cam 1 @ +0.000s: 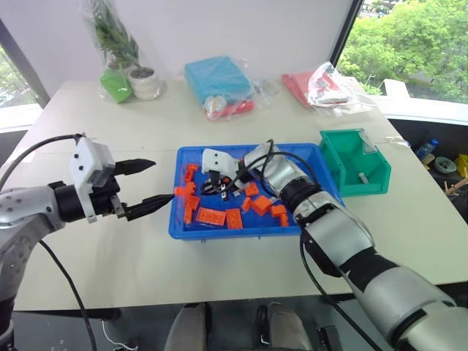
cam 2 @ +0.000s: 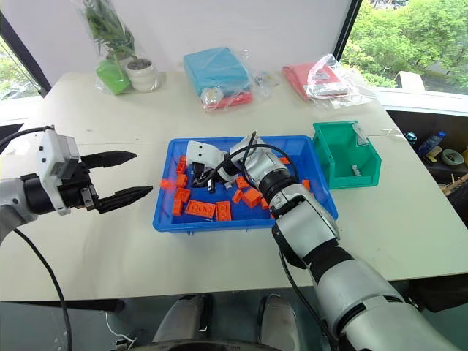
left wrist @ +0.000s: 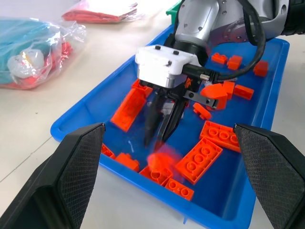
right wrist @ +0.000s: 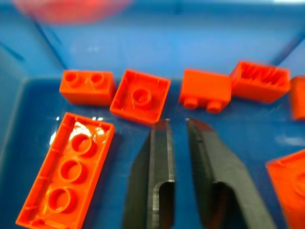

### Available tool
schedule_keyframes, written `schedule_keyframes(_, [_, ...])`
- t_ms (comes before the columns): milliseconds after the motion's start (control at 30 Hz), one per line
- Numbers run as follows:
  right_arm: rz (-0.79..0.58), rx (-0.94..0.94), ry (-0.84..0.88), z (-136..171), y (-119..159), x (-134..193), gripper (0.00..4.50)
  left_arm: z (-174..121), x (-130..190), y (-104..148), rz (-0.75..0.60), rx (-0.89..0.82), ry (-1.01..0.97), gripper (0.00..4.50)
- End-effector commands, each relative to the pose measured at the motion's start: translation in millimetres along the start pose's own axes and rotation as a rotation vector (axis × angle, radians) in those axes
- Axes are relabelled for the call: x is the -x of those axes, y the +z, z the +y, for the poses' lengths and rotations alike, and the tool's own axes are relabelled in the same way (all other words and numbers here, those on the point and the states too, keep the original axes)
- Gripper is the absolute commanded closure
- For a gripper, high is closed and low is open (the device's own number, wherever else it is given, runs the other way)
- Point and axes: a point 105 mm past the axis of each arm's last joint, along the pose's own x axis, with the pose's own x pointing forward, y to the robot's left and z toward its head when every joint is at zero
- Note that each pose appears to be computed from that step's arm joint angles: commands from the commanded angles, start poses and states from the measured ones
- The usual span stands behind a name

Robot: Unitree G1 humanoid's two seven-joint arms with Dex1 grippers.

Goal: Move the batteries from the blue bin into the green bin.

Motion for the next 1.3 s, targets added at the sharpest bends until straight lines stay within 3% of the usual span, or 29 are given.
schedule_keyframes(33, [-0.089, 0.011, -0.062, -12, 19, 26, 3.96, 1, -1, 8, -0.027, -0.029, -0.007, 0.00])
schedule_keyframes(367, [-0.012, -0.044, -0.168, -9, -15, 68, 3.96, 7, -9, 7, -0.030, -0.034, -0.037, 0.00])
schedule_keyframes(567, [0.063, -0.113, -0.302, -12, -36, 79, 1.04, 6, -14, 8, -0.040, -0.041, -0.053, 0.00])
schedule_keyframes(800, [0.010, -0.240, -0.304, 13, -38, 77, 1.04, 5, -14, 7, -0.040, -0.040, -0.057, 0.00])
schedule_keyframes(1300, [0.064, -0.326, -0.332, 16, -60, 65, 1.04, 6, -16, 10, -0.038, -0.045, -0.068, 0.00])
